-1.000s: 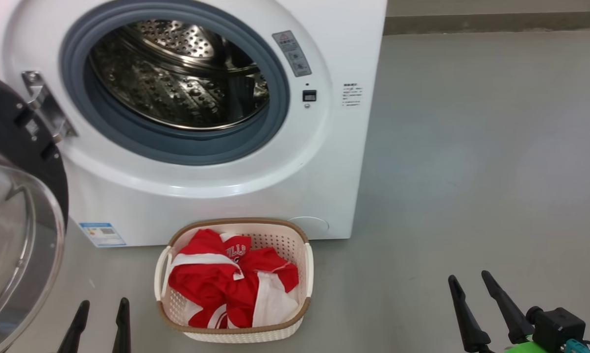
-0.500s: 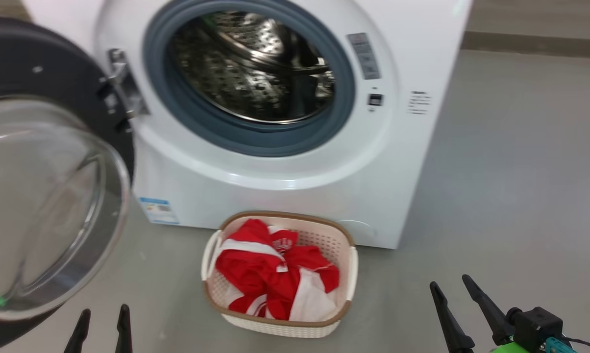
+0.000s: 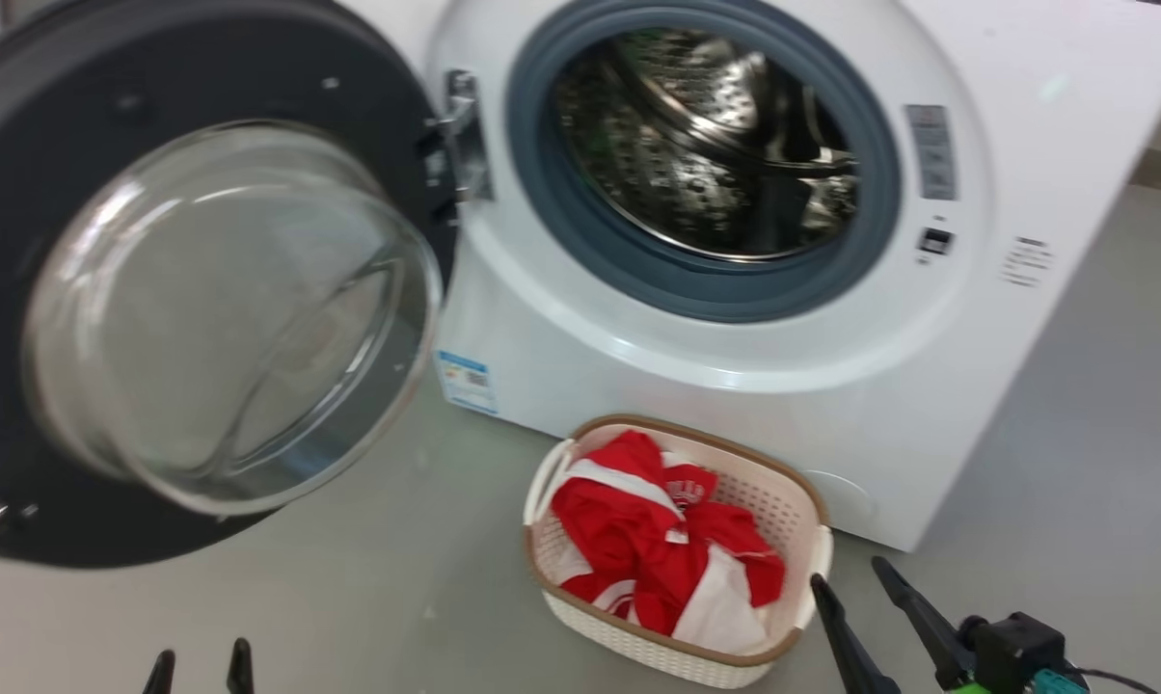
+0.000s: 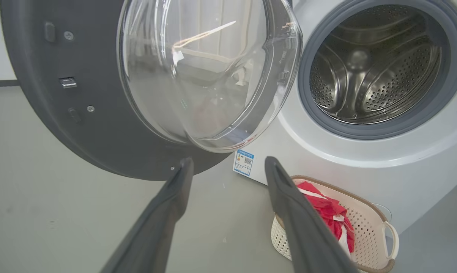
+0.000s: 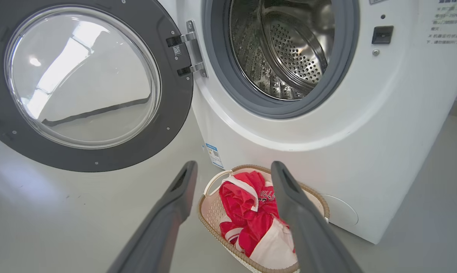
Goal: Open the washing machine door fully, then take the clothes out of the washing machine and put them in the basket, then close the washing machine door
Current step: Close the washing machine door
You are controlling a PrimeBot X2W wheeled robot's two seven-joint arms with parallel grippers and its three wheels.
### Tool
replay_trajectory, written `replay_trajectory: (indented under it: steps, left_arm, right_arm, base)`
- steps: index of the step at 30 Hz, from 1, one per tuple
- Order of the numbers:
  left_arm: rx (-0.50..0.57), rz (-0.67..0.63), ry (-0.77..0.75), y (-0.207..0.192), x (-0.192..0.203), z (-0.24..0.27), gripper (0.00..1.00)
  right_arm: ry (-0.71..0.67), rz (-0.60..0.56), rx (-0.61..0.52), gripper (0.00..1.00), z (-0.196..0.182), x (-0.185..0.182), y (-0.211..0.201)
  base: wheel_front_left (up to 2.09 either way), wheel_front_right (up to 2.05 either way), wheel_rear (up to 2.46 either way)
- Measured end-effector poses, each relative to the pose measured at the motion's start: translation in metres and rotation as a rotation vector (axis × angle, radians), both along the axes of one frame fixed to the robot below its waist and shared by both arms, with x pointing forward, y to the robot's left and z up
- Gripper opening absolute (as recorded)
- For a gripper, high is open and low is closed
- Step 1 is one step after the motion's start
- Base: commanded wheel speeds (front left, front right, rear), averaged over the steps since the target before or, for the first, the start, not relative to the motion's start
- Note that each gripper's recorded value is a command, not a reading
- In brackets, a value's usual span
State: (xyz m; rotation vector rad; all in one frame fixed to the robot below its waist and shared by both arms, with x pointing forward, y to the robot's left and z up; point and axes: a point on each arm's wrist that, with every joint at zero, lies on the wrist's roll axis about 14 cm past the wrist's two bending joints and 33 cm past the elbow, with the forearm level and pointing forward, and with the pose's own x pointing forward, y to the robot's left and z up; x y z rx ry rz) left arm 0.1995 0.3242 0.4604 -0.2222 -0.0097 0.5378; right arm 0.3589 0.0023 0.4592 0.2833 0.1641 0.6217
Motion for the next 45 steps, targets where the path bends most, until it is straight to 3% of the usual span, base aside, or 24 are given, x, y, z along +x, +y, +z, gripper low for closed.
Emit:
replay_trajectory:
  steps: [9,20,21,23,29,38,40,42,45]
  left_arm:
    - [-0.037,0.141,-0.021,0.019,-0.034,0.001,1.0]
    - [-0.049,0.189,-0.01,0.021,-0.046,0.0,1.0]
    - [-0.056,0.191,-0.022,0.021,-0.045,0.002,0.49]
    - [-0.061,0.192,-0.031,0.022,-0.045,0.004,0.0]
    - [0.003,0.204,-0.187,0.039,-0.037,0.052,0.0]
    - [0.386,0.175,-0.523,0.094,-0.023,0.22,0.0]
    - [0.413,0.18,-0.6,0.108,-0.024,0.251,0.0]
    - [0.364,0.199,-0.728,0.127,-0.027,0.28,0.0]
    - [0.352,0.229,-0.783,0.155,-0.029,0.306,0.0]
  right_arm:
    - [-0.05,0.176,0.012,1.0,0.016,0.007,0.059]
    - [-0.028,0.231,0.008,1.0,0.008,0.008,0.075]
    - [-0.026,0.232,0.006,1.0,0.007,0.007,0.075]
    - [-0.025,0.232,0.006,1.0,0.007,0.007,0.075]
    - [-0.027,0.204,0.012,1.0,0.008,0.013,0.069]
    - [-0.009,0.154,0.027,1.0,0.005,0.016,0.057]
    - [-0.004,0.136,0.035,1.0,0.005,0.018,0.053]
    - [0.0,0.124,0.033,1.0,0.003,0.019,0.05]
    - [0.004,0.108,0.033,1.0,0.0,0.021,0.046]
  base:
    - [0.0,0.0,0.0]
    - [0.0,0.0,0.0]
    - [0.0,0.0,0.0]
    - [0.0,0.0,0.0]
    - [0.0,0.0,0.0]
    - [0.0,0.0,0.0]
    - [0.0,0.0,0.0]
    - [0.0,0.0,0.0]
    - [0.0,0.0,0.0]
